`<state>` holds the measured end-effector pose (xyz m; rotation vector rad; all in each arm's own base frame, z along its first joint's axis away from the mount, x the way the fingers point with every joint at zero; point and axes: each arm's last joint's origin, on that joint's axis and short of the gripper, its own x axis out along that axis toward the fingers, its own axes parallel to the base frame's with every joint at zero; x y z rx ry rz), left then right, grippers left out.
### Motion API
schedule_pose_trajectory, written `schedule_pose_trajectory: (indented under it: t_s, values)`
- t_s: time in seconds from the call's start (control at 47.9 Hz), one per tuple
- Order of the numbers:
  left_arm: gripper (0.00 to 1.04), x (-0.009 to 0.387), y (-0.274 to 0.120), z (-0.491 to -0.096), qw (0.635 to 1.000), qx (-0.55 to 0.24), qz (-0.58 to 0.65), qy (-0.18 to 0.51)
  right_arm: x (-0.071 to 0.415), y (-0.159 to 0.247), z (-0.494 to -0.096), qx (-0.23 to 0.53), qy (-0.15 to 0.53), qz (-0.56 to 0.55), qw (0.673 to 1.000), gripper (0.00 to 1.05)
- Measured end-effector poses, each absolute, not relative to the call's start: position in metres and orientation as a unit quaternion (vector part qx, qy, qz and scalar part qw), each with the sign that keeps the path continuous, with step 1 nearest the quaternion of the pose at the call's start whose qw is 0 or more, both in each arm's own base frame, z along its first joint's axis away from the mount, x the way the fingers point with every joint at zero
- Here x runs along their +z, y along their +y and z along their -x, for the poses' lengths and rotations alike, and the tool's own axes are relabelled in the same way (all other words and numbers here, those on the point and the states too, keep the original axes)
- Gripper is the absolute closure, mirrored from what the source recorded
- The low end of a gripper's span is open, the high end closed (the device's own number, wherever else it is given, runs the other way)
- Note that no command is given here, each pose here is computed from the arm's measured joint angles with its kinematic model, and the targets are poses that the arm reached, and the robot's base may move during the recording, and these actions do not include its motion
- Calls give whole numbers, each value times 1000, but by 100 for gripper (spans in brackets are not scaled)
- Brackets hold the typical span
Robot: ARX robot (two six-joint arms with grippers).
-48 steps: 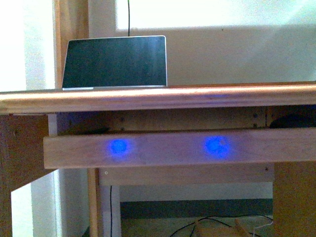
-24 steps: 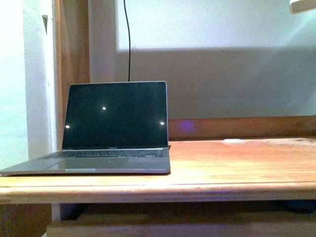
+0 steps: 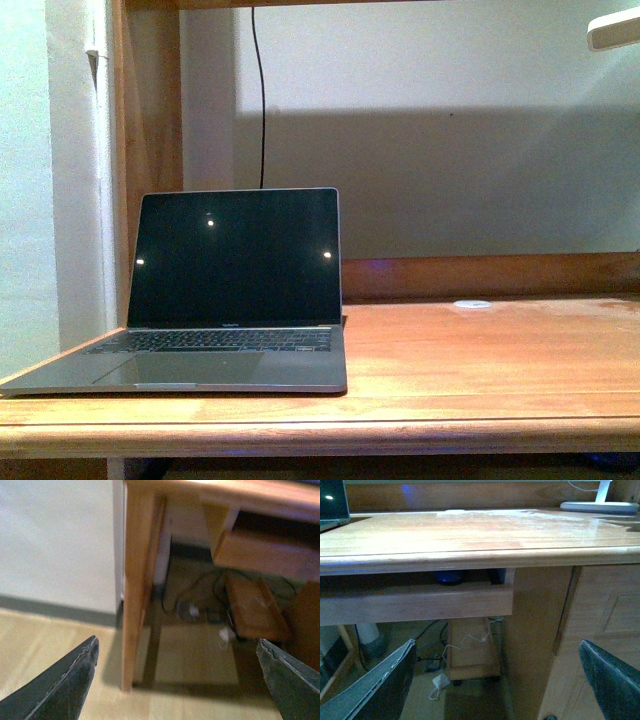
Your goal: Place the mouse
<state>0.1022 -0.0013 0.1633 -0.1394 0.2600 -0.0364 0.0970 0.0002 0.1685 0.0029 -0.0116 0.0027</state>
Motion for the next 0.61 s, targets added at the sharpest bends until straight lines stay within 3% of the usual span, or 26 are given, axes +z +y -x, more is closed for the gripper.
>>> schedule_pose_trajectory:
  t_s: [0.125,0.292,0.48,0.605]
  values:
    - [8,157,0,-124,978,-59,60,191,168,0,-97,1,-6,-1,1000,7]
    - [8,156,-3,-170,966,-115,-79,216,168,0,-97,1,-6,-1,1000,7]
    - [8,157,-24,-212,926,-186,-299,138,168,0,-97,1,-6,-1,1000,7]
    - [8,150,-35,-230,859,-229,-452,74,168,0,-97,1,-6,-1,1000,7]
